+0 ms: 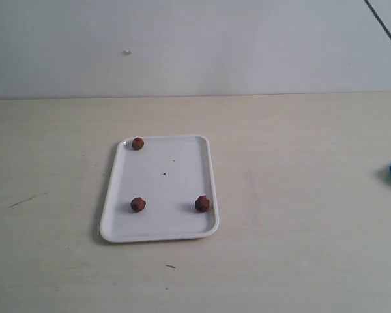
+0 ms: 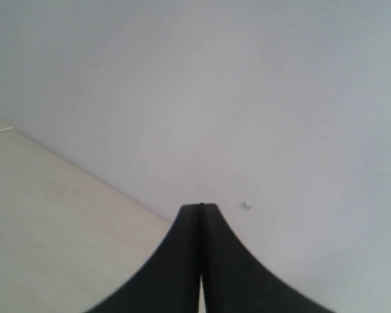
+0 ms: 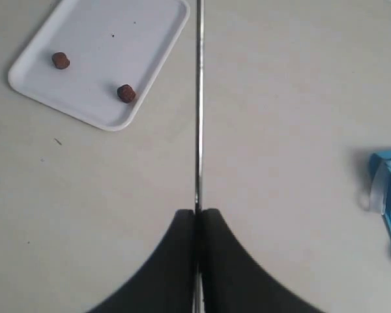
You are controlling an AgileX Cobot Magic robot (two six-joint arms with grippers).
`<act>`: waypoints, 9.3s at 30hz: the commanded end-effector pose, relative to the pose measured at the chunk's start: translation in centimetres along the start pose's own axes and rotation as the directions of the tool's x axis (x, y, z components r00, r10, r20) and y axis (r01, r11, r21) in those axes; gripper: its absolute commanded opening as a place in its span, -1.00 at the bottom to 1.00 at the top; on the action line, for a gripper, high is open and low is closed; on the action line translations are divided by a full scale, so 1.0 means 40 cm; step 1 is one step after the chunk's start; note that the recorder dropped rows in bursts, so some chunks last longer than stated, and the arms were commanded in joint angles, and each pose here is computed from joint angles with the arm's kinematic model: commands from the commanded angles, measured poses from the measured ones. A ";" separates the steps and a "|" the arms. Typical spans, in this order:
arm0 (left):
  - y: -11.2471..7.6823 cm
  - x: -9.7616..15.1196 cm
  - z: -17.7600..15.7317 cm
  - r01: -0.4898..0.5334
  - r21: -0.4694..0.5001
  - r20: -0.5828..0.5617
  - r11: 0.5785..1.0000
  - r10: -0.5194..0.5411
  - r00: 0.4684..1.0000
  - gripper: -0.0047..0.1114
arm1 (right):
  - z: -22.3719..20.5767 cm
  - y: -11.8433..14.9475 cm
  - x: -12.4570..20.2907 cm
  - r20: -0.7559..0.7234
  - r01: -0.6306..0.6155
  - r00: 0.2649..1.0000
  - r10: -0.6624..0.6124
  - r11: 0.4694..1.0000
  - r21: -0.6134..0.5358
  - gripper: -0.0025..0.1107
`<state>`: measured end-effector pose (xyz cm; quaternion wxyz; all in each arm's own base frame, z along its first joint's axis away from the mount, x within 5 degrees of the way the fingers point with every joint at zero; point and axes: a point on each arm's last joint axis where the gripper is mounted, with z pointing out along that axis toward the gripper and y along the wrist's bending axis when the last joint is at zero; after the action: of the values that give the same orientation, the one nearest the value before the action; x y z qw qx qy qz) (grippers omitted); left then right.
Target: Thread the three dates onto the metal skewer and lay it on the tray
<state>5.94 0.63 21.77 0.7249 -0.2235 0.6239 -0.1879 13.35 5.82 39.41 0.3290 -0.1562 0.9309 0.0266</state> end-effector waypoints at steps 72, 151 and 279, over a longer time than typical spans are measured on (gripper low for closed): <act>-0.337 0.590 0.995 -0.394 0.624 -0.767 0.675 0.625 -0.143 -0.06 | 0.278 0.077 -0.116 -0.089 0.022 0.996 -0.026 0.998 -0.051 -0.96; -0.295 0.704 0.978 -0.378 0.611 -0.784 0.695 0.598 -0.168 -0.06 | 0.278 0.079 -0.120 -0.073 0.020 0.997 -0.024 0.998 -0.056 -0.96; -0.331 0.387 0.952 0.358 0.337 -0.937 0.871 0.347 0.037 -0.43 | 0.869 -0.148 -0.032 0.144 0.494 0.866 -0.479 0.774 -0.397 -0.96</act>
<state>46.01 -15.58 20.65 0.1051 0.1606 0.8778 -0.4388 36.99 5.97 12.80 0.2935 -0.4590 0.8263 0.1428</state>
